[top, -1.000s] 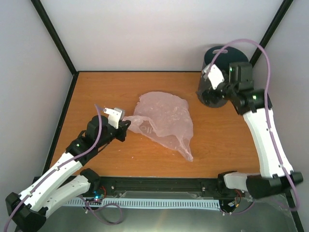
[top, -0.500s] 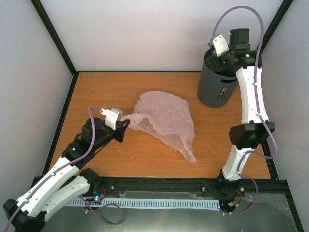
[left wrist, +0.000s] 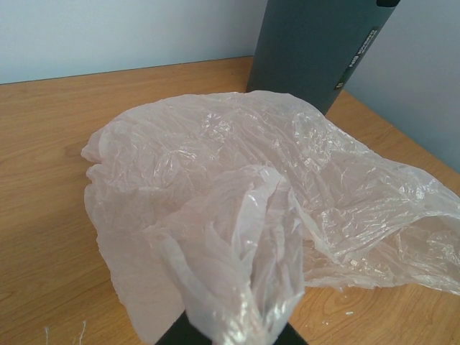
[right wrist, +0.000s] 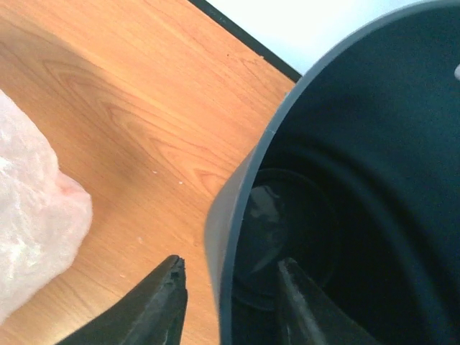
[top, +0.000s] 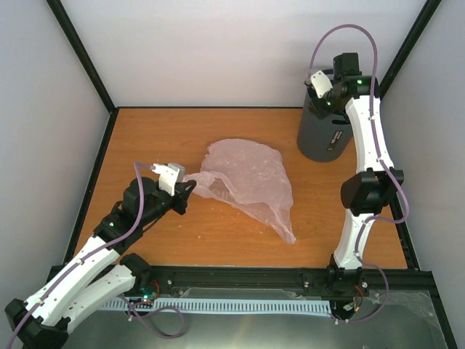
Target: Put the trash bags into the trash bin
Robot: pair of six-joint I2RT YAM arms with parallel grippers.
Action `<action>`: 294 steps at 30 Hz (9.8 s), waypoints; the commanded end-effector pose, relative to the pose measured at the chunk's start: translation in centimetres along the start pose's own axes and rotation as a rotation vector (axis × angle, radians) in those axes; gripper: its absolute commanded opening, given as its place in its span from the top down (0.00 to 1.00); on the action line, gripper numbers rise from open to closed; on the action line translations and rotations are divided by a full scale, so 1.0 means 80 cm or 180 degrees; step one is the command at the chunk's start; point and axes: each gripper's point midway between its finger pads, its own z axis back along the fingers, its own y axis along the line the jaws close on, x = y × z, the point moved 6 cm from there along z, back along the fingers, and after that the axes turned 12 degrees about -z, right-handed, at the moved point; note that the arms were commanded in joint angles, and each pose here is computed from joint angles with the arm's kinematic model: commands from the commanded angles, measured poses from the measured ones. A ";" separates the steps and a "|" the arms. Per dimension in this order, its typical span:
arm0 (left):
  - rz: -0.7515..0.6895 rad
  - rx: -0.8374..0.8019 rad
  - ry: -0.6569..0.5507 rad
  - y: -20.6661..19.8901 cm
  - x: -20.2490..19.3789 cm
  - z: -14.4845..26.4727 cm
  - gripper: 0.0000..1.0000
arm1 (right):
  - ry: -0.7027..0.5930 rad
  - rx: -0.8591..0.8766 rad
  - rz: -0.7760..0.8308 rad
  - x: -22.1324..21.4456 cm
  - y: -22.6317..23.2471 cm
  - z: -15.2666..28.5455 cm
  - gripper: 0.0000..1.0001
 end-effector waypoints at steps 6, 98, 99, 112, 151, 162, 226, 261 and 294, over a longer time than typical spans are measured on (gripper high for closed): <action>-0.0046 0.0027 -0.0122 0.001 0.009 0.003 0.99 | 0.0164 0.0390 0.0003 -0.023 0.022 0.010 0.93; -0.0164 0.0604 -0.1607 0.022 0.066 0.111 0.99 | 0.0849 0.2413 0.1450 -0.273 0.401 0.085 0.44; -0.0116 0.0670 -0.1607 0.025 0.065 0.112 0.99 | 0.0762 0.2338 0.1436 -0.262 0.399 0.088 0.58; -0.0078 0.1326 -0.2581 0.034 0.330 0.255 0.99 | -0.3046 0.1233 0.1087 0.096 0.334 0.384 0.97; 0.0555 0.0545 -0.0351 0.028 0.180 0.102 0.99 | -0.1692 0.1775 0.1648 -0.106 0.383 0.187 0.97; 0.0032 0.1269 -0.1442 0.070 0.392 0.103 0.99 | -0.2292 0.1062 0.1127 0.152 0.316 0.199 0.97; -0.0260 -0.1841 -0.2788 -0.069 0.503 0.106 0.99 | -0.4077 0.1096 0.0357 0.076 0.205 0.513 0.97; 0.0671 -0.0941 -0.1610 0.007 0.441 -0.124 0.99 | -0.3639 0.0019 0.0247 0.102 0.155 0.409 0.89; 0.0314 -0.0748 -0.1611 0.049 0.412 -0.152 0.99 | -0.2218 -0.0644 -0.0776 -0.116 0.096 0.313 0.08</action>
